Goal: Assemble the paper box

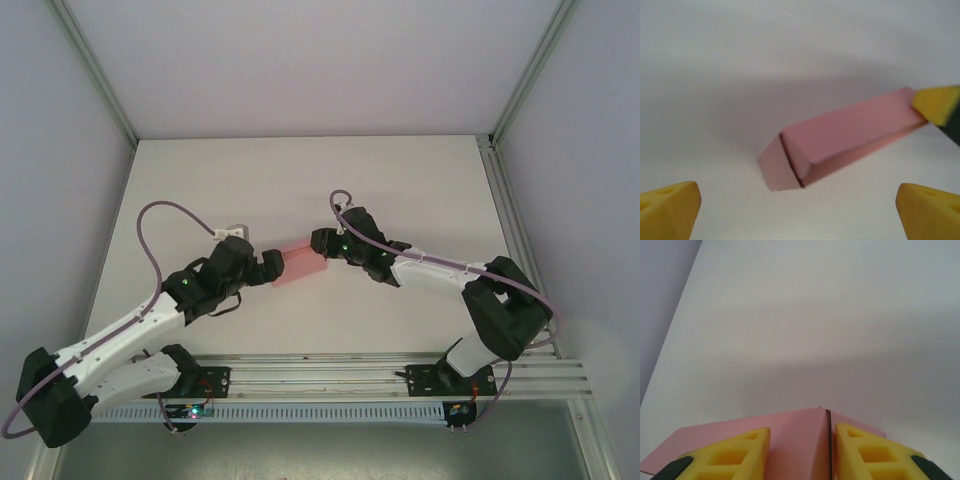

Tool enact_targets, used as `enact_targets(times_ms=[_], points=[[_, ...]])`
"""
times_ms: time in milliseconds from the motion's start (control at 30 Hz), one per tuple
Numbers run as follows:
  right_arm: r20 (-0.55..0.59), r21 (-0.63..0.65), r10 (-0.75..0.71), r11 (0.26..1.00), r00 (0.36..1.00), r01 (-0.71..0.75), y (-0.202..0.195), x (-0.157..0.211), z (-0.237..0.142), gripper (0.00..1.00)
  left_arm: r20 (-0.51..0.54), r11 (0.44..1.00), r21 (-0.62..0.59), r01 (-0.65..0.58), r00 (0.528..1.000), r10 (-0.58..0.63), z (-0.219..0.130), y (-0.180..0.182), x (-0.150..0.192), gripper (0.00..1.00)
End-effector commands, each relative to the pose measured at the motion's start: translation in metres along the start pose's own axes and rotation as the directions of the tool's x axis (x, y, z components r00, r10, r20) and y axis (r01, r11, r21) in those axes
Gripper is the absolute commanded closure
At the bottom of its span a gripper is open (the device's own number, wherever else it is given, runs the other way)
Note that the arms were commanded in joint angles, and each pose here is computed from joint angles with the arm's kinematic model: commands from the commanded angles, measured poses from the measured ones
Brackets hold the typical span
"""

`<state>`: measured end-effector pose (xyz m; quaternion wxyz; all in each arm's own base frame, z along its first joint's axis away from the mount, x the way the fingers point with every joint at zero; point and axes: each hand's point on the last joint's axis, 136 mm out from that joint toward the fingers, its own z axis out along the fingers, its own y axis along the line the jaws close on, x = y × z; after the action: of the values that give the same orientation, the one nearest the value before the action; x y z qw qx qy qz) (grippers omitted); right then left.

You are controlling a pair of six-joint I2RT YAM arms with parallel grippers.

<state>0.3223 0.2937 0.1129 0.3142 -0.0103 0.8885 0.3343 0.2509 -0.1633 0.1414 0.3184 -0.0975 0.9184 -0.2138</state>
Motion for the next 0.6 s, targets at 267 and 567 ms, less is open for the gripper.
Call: enact_targets(times_ms=[267,567], points=[[-0.316,0.319,0.100,0.948,0.944,0.006,-0.097,0.107,-0.012,0.72,-0.149,0.936,0.181,0.302,0.949,-0.278,0.045,-0.011,0.017,0.03],[-0.348,0.337,0.127,0.941,0.929,-0.003,-0.106,0.115,-0.009,0.76,-0.034,0.896,0.326,0.301,0.951,-0.308,0.014,-0.018,-0.011,0.00]])
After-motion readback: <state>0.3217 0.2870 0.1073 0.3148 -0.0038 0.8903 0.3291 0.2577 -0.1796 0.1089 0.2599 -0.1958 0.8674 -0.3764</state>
